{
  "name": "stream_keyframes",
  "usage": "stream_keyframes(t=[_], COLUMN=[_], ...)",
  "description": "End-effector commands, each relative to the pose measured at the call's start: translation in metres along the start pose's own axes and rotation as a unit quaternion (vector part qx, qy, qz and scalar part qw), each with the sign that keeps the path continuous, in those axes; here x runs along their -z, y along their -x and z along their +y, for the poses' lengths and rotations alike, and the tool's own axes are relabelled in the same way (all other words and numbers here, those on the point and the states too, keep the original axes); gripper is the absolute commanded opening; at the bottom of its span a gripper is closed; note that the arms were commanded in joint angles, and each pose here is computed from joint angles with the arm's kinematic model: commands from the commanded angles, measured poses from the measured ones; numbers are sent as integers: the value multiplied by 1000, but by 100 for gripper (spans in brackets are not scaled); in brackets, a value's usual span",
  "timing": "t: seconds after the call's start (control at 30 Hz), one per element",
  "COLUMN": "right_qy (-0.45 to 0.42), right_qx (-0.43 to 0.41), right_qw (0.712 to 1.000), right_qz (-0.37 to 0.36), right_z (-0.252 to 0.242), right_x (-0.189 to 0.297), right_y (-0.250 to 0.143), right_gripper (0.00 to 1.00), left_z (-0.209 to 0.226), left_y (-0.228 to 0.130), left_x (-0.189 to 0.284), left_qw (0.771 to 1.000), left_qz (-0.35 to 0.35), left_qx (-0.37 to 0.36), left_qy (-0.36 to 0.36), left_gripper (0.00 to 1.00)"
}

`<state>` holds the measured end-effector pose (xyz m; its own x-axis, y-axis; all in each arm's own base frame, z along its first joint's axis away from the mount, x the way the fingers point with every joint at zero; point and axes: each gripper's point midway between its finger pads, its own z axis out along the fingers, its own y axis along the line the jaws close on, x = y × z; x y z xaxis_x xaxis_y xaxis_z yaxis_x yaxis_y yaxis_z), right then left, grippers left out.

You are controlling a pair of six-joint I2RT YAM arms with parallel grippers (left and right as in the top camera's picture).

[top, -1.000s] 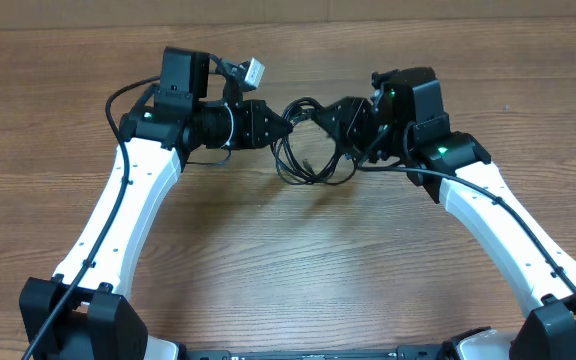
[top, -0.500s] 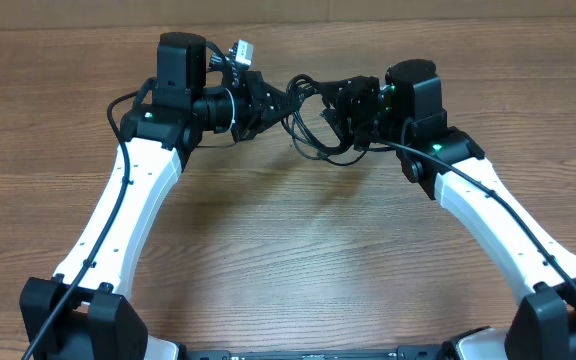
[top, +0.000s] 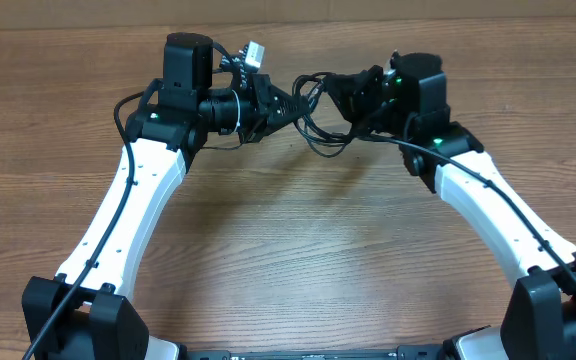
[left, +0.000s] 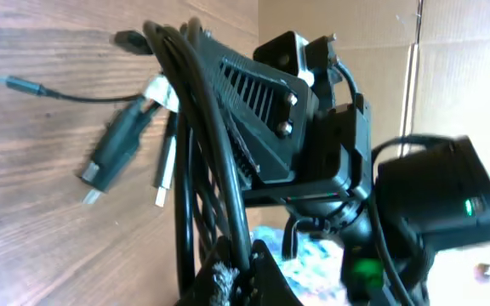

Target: Untangle cables

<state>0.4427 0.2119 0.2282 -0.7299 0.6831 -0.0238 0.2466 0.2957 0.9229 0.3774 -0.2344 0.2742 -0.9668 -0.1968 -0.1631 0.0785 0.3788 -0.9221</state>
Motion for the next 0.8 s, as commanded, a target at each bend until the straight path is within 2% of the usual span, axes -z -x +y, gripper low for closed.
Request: stream_keyframes(t=[0.0,0.07,0.13,0.2,0.27,0.33,0.4,0.47,0.53,0.63,0.77], right_qy=[32,43,72,99,122,128,131,120,92,9,-55], right_qx=[103,113,128,132,137,131,132,119,106,65,15], right_qw=[993,987,975,964,954,955,960,975,988,996,990], right_qz=[54,102,165,207,236,233,209,144,66,-56,-131], right_z=[9,8,14,22,30,36,41,45,39,5,-33], right_x=[27,40,54,62,68,68,66,58,52,52,79], right_y=[9,-2,-24,-39,-49,-47,-38,-14,15,64,111], right_gripper=[4,4,4,4,4,4,4,4,4,4,5], left_z=[16,46,78,93,95,89,82,75,70,67,74], left_y=[15,29,39,43,40,31,17,-2,-17,-30,-28], left_x=[12,21,33,39,35,27,17,8,4,4,15], left_qw=[994,986,969,954,948,943,935,925,923,931,946], left_qz=[-27,-64,-97,-105,-91,-58,-20,26,56,77,73], left_qx=[-96,-105,-107,-125,-159,-215,-272,-326,-345,-329,-282], left_qy=[32,110,203,253,261,249,225,193,163,139,146], left_gripper=[4,4,4,4,4,4,4,4,4,4,4])
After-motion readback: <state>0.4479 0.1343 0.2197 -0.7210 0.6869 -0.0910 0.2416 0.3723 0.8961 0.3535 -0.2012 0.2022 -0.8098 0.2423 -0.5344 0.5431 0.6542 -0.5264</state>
